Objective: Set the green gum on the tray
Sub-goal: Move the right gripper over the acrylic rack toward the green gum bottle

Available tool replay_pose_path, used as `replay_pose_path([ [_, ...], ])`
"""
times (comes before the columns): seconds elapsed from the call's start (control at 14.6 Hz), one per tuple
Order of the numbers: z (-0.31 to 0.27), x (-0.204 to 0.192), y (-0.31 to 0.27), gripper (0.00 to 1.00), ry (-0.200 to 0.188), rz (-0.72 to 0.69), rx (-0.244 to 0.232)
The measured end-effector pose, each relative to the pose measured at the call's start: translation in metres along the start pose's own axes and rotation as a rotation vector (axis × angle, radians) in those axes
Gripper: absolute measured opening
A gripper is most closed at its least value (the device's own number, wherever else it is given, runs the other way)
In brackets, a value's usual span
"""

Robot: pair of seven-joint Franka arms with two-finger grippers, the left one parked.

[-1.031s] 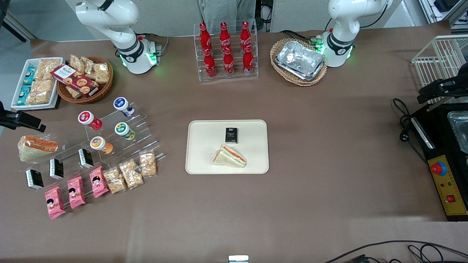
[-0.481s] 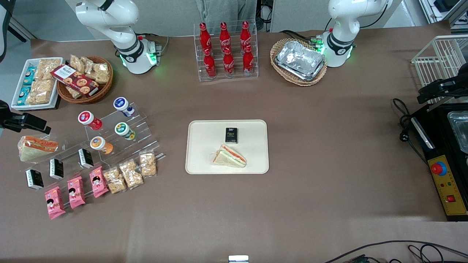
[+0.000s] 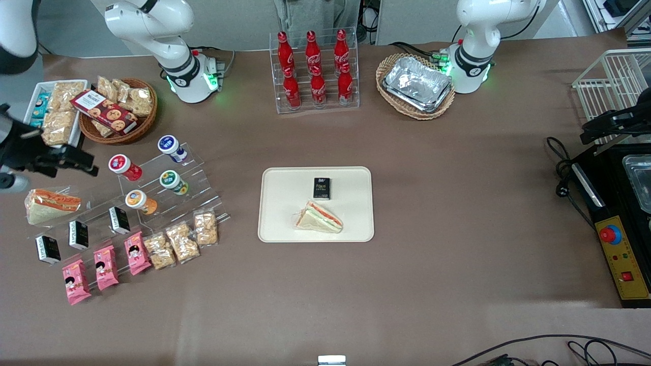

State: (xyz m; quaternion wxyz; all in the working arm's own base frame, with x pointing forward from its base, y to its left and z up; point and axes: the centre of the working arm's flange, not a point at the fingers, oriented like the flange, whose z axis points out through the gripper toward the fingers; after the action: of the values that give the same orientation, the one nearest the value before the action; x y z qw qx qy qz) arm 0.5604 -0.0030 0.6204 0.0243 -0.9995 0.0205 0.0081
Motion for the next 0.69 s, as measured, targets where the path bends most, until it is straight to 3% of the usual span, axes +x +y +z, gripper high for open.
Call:
replay_pose_path([
  [0.34,-0.010,-0.041,-0.027,1.00,0.001,-0.040,0.011],
  [0.69,0.023,-0.087,-0.030,1.00,0.020,-0.071,-0.006],
])
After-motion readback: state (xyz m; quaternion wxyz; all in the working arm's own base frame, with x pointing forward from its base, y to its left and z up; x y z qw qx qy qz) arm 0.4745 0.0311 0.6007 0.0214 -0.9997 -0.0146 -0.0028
